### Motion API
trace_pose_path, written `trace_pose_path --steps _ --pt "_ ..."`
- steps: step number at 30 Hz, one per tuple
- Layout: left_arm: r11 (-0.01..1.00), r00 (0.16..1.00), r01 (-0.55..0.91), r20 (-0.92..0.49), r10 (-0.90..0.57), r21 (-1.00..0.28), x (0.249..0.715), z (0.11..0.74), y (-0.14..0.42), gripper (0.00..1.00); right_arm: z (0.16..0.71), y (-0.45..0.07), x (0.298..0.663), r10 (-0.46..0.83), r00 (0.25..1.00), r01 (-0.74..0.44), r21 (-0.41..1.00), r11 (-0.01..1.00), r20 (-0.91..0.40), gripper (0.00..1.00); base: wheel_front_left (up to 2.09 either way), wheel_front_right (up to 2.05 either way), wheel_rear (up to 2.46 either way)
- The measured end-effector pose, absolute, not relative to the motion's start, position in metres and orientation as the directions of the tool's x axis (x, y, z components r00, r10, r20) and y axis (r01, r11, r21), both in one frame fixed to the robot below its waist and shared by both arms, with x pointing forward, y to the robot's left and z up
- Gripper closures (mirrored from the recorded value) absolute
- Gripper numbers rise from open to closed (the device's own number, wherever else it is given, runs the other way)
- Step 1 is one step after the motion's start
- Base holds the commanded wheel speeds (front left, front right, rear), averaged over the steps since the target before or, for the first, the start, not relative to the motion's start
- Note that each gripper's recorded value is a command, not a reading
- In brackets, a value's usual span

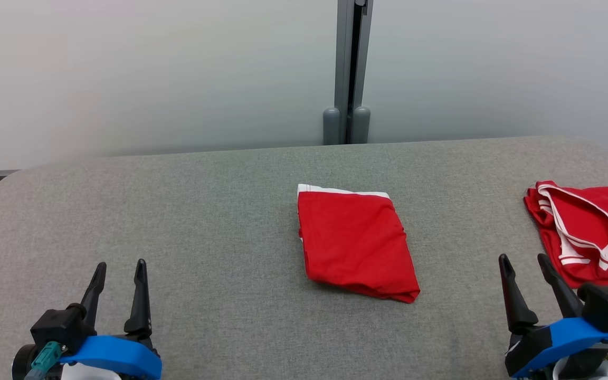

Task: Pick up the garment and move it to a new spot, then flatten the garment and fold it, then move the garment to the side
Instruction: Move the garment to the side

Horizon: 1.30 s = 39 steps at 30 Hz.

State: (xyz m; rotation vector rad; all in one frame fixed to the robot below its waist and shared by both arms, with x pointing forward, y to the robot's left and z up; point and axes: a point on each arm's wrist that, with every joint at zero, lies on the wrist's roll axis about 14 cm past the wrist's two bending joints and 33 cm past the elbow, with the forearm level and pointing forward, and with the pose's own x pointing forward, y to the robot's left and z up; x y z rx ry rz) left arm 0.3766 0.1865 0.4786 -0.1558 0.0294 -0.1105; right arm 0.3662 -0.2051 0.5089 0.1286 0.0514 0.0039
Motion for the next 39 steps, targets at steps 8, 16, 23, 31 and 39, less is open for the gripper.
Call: trace_pose_path --steps 8,16,23,31,39 --pt "0.982 0.993 0.11 -0.017 -0.114 -0.156 0.376 0.48 0.186 0.0 0.506 -0.201 0.365 0.017 0.998 -0.009 0.133 0.991 -0.057 0.0 0.0 0.0 0.0" --pt "0.98 0.992 0.119 -0.021 -0.124 -0.159 0.374 0.478 0.182 0.0 0.503 -0.199 0.365 0.021 0.998 -0.012 0.144 0.99 -0.064 0.0 0.0 0.0 0.0" --pt "0.981 0.991 0.125 -0.032 -0.131 -0.152 0.375 0.475 0.182 0.0 0.5 -0.183 0.373 0.071 0.994 -0.057 0.153 0.987 -0.089 0.0 0.0 0.0 0.0" --pt "0.981 0.99 0.131 -0.024 -0.136 -0.146 0.384 0.478 0.181 0.0 0.518 -0.166 0.422 0.145 0.98 -0.125 0.141 0.982 -0.139 0.0 0.0 0.0 0.0" --pt "0.98 0.99 0.135 -0.005 -0.138 -0.149 0.406 0.483 0.18 0.0 0.486 -0.148 0.474 0.19 0.914 -0.129 0.189 0.974 -0.357 0.0 0.0 0.0 0.0"
